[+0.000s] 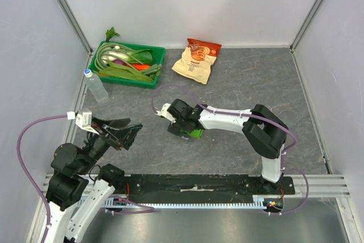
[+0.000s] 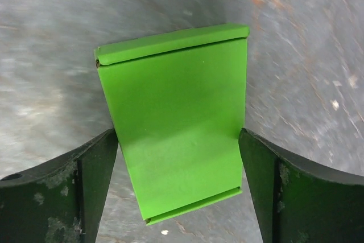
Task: Fold the paper box
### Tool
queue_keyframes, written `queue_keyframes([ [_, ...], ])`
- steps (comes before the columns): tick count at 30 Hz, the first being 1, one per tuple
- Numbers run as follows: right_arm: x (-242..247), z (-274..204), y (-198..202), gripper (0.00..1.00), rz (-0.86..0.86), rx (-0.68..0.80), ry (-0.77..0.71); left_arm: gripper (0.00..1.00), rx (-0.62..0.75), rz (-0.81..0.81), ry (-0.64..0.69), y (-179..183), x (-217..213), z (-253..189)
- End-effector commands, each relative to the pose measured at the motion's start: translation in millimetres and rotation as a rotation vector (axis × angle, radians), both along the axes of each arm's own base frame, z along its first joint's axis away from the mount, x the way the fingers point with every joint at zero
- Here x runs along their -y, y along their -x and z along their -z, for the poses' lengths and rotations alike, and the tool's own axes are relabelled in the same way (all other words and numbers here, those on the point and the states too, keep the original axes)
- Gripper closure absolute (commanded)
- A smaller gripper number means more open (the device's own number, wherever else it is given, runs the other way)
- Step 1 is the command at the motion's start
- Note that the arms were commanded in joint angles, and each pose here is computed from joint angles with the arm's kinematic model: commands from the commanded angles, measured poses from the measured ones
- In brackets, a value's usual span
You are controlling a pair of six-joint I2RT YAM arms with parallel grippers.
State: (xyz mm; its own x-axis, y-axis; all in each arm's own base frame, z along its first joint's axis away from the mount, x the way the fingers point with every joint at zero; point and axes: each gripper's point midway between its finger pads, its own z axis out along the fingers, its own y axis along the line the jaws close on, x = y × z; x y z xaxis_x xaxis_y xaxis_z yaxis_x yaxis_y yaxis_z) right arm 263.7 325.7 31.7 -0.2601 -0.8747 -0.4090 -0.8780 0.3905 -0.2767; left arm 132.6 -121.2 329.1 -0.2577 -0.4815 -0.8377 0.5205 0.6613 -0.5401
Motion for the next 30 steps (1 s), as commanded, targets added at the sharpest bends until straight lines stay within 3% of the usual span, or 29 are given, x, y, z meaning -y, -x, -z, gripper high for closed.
queue_keyframes([
  [1, 52.9, -2.1, -37.9, 0.06, 0.253, 0.134, 0.124, 0.16, 0.024, 0.025, -0.037, 0.4, 3.4, -0.3],
  [7, 139.7, -1.1, -69.5, 0.06, 0.487, 0.148, 0.239, 0.16, 0.036, 0.045, -0.043, 3.8, 5.4, -2.5],
  [14, 219.1, 1.9, -102.2, 0.07, 0.68, 0.054, 0.175, 0.16, 0.057, 0.087, -0.043, 11.6, 9.4, -4.7],
  [19, 216.3, -4.1, -111.1, 0.12, 0.65, 0.008, 0.062, 0.16, 0.083, 0.11, -0.069, 16.4, 10.4, -6.6],
  [24, 175.4, -44.0, -128.3, 0.07, 0.707, 0.057, -0.188, 0.15, 0.1, 0.097, -0.108, 17.0, 6.4, -5.8],
  [27, 174.3, -48.5, -134.6, 0.04, 1.0, 0.039, -0.29, 0.15, 0.105, 0.096, -0.122, 17.7, 5.2, -6.8],
  [28, 176.6, -44.8, -131.8, 0.02, 1.174, 0.014, -0.32, 0.15, 0.108, 0.1, -0.129, 18.5, 5.2, -7.3],
  [30, 173.0, -40.1, -126.7, 0.02, 1.293, -0.012, -0.325, 0.15, 0.104, 0.1, -0.132, 17.9, 5.5, -6.9],
])
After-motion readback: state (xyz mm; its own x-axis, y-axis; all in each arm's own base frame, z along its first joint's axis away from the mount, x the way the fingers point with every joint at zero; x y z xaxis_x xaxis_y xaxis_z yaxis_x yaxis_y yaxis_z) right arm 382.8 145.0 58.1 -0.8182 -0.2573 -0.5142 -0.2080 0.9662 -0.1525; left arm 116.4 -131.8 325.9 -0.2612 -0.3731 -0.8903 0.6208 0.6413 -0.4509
